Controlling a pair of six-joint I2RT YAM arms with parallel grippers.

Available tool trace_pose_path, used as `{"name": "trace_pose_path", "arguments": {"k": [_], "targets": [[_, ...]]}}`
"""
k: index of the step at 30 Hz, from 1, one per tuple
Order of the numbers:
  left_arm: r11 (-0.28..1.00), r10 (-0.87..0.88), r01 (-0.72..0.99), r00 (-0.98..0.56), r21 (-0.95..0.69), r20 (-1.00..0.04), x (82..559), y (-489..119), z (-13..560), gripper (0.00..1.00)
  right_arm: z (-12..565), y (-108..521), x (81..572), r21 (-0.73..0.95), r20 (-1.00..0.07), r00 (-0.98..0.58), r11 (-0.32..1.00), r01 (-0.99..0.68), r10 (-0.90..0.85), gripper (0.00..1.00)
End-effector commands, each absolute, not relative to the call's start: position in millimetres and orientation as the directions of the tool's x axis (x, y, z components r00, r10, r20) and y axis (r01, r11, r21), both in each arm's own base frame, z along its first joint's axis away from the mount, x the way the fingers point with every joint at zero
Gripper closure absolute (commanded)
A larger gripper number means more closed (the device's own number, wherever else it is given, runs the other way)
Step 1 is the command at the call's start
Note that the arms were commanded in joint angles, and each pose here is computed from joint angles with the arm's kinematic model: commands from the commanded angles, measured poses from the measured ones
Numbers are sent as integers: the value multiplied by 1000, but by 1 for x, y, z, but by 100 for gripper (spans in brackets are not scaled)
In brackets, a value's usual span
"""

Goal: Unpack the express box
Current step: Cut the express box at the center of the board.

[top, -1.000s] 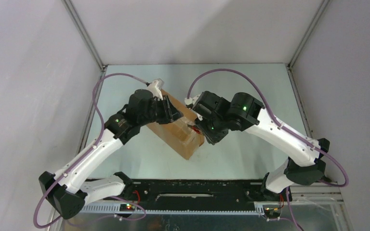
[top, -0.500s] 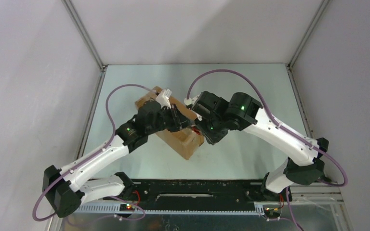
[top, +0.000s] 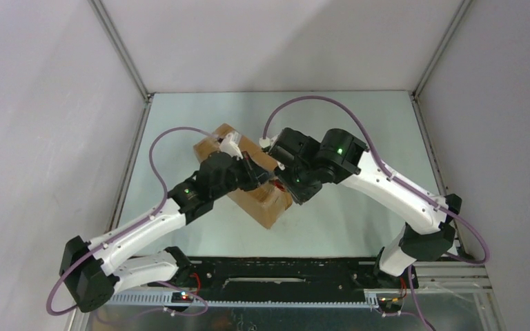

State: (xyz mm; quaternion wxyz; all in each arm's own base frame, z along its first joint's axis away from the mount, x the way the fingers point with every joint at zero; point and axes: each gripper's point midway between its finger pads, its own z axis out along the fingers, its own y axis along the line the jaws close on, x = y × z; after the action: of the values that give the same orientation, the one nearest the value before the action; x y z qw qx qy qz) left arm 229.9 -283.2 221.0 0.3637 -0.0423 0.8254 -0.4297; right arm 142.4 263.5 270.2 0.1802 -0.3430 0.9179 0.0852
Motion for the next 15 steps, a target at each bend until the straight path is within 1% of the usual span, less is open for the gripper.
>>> {"name": "trace_pose_path", "arguments": {"k": [1, 4, 6, 10, 15], "targets": [[730, -246, 227, -792, -645, -558, 206, -270, 182, 98, 294, 290, 172, 4, -549, -654, 781, -624, -520, 100], [733, -254, 262, -751, -628, -610, 213, -264, 216, 92, 310, 288, 172, 5, -583, -635, 779, -627, -508, 100], [729, -259, 276, -736, -627, -626, 215, -262, 232, 89, 317, 288, 169, 6, -595, -622, 771, -637, -509, 100], [712, -277, 296, -715, -637, -642, 219, -262, 254, 89, 319, 290, 163, -4, -593, -603, 750, -661, -534, 100], [707, -286, 299, -708, -641, -646, 221, -263, 261, 89, 313, 289, 163, -25, -583, -600, 750, -661, -548, 100]]}}
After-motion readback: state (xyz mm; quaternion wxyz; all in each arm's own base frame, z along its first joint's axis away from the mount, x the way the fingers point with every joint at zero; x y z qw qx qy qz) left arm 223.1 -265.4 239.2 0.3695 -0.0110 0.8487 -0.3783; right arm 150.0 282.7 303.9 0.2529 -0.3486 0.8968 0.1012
